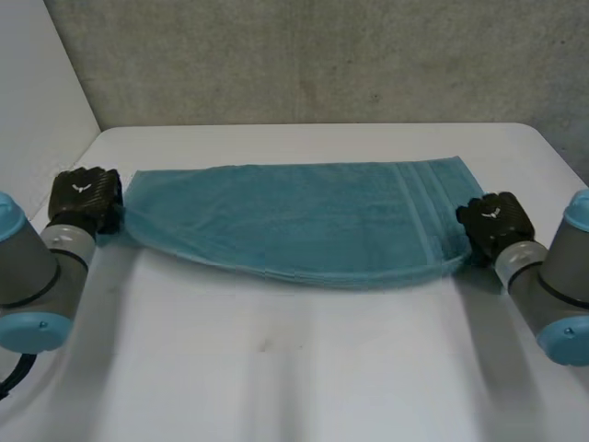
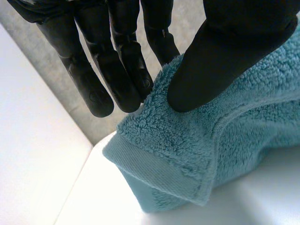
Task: Fold the laundry
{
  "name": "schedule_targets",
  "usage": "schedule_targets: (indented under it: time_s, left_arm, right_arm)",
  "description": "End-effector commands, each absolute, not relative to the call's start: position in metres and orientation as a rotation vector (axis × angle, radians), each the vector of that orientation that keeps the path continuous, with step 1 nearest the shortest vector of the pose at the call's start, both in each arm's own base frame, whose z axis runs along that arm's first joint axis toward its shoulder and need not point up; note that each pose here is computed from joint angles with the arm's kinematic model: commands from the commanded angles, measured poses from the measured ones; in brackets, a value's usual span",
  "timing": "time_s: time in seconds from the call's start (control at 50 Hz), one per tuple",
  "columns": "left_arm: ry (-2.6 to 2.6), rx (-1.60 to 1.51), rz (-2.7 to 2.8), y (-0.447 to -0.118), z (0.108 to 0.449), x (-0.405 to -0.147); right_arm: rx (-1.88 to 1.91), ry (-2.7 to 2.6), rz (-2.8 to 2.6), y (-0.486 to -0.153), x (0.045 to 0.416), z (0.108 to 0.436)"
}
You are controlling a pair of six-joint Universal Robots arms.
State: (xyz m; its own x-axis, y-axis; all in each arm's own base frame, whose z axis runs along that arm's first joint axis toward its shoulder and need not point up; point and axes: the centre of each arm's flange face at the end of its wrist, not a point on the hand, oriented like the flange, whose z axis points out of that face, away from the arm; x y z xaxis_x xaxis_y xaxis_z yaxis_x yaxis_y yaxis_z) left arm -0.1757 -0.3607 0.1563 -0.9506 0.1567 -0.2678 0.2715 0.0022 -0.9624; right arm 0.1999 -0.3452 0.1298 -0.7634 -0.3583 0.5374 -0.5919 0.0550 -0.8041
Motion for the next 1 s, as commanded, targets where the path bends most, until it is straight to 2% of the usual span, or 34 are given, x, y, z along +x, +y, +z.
schedule_targets:
  time_s: [0.02,0.28,0.48,0.58,0.66,0.76,0.82,0.86,0.88,0.92,1.0]
  left_arm:
    - [2.171,0.424,-2.081,-0.357,0.163,-0.163]
    - [2.26,0.435,-1.986,-0.338,0.157,-0.159]
    - [2.514,0.442,-1.636,-0.295,0.163,-0.143]
    - [2.626,0.496,-1.345,-0.266,0.17,-0.126]
    - [2.634,0.597,-1.23,-0.255,0.172,-0.123]
    - [2.548,0.662,-1.284,-0.266,0.177,-0.123]
    - [2.475,0.66,-1.384,-0.285,0.18,-0.126]
    - [2.408,0.721,-1.491,-0.306,0.173,-0.143]
    - [2.407,0.721,-1.491,-0.306,0.173,-0.143]
    - [2.314,0.768,-1.61,-0.33,0.17,-0.163]
    - [2.239,0.757,-1.693,-0.356,0.167,-0.173]
  right_arm:
    - [0.697,-2.325,1.845,-0.342,0.176,0.141]
    - [0.705,-2.583,1.698,-0.331,0.144,0.132]
    - [0.937,-2.567,1.452,-0.298,0.128,0.167]
    - [1.19,-2.444,1.218,-0.281,0.114,0.177]
    - [1.379,-2.417,1.045,-0.267,0.107,0.185]
    - [1.239,-2.368,1.198,-0.29,0.105,0.198]
    - [1.175,-2.333,1.34,-0.309,0.117,0.199]
    - [1.158,-2.321,1.395,-0.321,0.124,0.193]
    - [1.153,-2.3,1.439,-0.333,0.132,0.188]
    - [1.156,-2.277,1.472,-0.343,0.14,0.183]
    - [1.171,-2.164,1.553,-0.366,0.17,0.177]
